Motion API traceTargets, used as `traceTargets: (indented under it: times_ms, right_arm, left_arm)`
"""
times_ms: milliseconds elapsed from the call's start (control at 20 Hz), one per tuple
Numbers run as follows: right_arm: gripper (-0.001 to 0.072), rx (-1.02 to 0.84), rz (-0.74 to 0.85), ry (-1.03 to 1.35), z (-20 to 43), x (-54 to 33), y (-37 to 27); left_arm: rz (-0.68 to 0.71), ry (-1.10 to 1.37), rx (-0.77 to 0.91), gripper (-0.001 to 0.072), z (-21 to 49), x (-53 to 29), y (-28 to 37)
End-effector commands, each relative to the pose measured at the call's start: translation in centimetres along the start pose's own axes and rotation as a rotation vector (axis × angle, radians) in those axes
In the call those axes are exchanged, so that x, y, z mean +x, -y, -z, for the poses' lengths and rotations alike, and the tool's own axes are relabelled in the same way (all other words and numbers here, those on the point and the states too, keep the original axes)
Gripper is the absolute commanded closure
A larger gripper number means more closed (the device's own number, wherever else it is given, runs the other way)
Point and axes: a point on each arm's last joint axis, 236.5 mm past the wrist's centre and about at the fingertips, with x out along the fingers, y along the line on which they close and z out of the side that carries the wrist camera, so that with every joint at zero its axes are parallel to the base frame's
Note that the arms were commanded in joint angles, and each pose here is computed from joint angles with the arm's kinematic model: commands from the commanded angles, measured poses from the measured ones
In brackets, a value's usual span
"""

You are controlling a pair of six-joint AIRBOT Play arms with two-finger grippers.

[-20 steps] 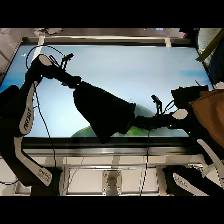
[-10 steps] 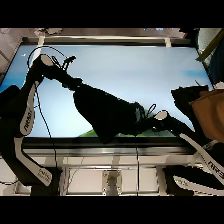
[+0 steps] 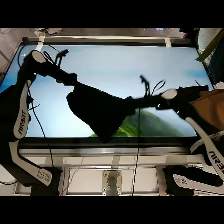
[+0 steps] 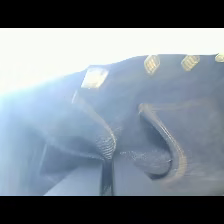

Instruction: Fold the clothes and pants, and hang the long-sleeved shirts on hangers.

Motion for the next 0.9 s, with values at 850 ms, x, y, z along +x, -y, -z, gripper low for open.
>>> traceTargets:
  times_ms: [850]
  right_arm:
    - [0.0705,-0.212,0.179,-0.409,6.6,-7.9,0.7]
  left_arm:
    - [-0.048,-0.216,-0.011,0.0683,17.6,-7.1,6.1]
